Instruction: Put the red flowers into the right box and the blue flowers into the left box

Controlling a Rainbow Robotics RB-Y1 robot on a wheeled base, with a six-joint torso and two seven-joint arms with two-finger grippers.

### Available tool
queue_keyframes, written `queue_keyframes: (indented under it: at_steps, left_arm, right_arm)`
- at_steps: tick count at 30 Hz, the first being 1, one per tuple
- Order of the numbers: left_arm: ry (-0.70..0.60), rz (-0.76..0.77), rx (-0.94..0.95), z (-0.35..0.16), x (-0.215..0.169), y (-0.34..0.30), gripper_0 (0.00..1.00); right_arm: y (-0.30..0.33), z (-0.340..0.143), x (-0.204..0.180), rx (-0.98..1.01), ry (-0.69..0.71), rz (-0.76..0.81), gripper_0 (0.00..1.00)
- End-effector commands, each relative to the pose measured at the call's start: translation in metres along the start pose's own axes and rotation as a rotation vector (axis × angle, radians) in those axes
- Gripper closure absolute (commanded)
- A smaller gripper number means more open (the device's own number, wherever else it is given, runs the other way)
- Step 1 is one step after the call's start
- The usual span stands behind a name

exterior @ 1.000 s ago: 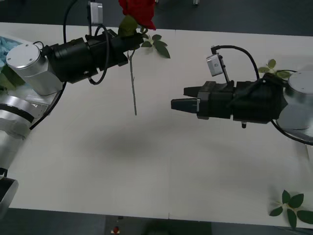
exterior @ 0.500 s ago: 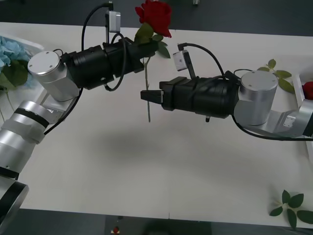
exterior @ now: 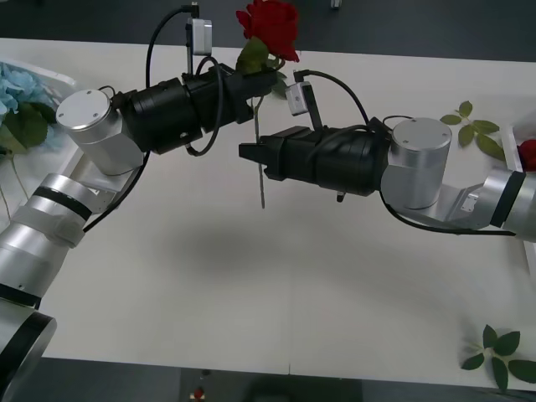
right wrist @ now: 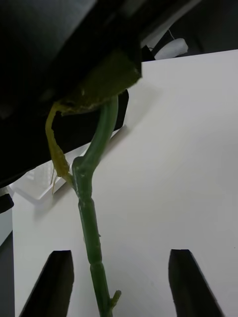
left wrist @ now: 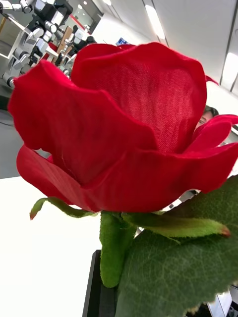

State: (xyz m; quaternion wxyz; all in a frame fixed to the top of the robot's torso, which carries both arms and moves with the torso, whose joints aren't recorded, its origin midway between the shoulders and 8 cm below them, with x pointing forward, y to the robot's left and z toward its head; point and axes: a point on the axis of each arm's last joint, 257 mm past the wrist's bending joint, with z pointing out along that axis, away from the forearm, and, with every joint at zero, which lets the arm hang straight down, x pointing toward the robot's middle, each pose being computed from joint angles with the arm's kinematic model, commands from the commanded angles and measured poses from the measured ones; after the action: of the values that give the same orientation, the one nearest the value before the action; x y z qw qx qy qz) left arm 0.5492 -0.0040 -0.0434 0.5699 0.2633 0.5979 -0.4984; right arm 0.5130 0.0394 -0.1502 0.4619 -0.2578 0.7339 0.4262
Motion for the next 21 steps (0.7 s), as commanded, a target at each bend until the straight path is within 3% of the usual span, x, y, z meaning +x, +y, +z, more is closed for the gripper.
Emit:
queue_keyframes:
  at_steps: [1,17,18,19,21]
  left_arm:
    - [-0.018,0.017,0.024,0.003,-0.010,-0.011,1.00]
    - [-0.033,-0.005,0.028,0.001,-0.011,-0.012,0.98]
    - [-0.035,-0.010,0.028,0.001,-0.011,-0.012,0.73]
    - [-0.036,-0.011,0.030,0.001,-0.011,-0.013,0.27]
    - [-0.038,-0.014,0.029,0.000,-0.011,-0.012,0.00]
  right_arm:
    - [0.007,0.000,-0.025,-0.012,-0.026,-0.016,1.00]
    - [0.003,-0.011,-0.027,-0.008,-0.018,-0.033,1.00]
    - [0.003,-0.013,-0.028,-0.008,-0.017,-0.035,1.00]
    - [0.001,-0.016,-0.029,-0.006,-0.015,-0.040,1.00]
    - [0.002,-0.020,-0.030,-0.007,-0.014,-0.047,1.00]
